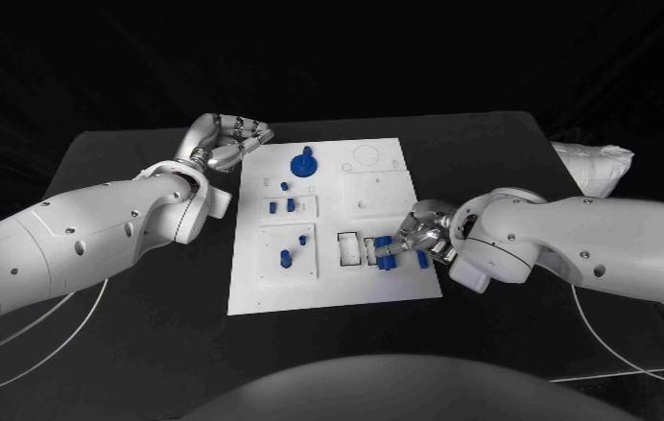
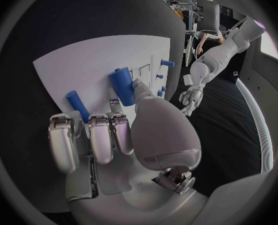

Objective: Assemble the parts on the task board

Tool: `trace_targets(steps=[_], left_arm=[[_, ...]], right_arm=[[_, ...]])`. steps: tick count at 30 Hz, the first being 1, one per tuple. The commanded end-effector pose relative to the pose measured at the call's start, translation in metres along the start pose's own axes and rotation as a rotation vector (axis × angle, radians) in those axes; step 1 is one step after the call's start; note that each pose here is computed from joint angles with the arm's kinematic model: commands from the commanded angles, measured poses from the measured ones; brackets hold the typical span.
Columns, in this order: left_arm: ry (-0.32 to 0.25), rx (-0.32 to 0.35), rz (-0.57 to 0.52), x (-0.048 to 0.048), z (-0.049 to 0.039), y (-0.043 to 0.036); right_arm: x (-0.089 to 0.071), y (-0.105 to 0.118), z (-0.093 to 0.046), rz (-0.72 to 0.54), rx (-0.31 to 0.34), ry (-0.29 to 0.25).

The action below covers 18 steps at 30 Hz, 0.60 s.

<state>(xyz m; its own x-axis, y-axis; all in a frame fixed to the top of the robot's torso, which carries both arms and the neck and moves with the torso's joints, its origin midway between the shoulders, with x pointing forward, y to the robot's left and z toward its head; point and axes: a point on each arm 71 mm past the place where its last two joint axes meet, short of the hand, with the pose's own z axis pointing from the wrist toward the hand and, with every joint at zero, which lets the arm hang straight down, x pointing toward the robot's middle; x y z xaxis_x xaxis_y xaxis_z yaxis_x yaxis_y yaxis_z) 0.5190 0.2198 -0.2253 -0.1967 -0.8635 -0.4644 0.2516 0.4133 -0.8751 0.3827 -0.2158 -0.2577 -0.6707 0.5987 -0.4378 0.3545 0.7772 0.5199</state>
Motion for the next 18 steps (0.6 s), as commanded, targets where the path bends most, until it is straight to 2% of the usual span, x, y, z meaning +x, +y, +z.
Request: trace_targets(steps=[1,18], left_arm=[[0.008,0.013,-0.002,0.0011,-0.0002,-0.0014],[0.009,0.011,-0.002,0.0014,0.0001,-0.0014]], right_arm=[[0.001,-0.005,0.0,0.092,0.023,0.022],[-0.007,0.005,-0.004,0.137,-0.022,0.03]])
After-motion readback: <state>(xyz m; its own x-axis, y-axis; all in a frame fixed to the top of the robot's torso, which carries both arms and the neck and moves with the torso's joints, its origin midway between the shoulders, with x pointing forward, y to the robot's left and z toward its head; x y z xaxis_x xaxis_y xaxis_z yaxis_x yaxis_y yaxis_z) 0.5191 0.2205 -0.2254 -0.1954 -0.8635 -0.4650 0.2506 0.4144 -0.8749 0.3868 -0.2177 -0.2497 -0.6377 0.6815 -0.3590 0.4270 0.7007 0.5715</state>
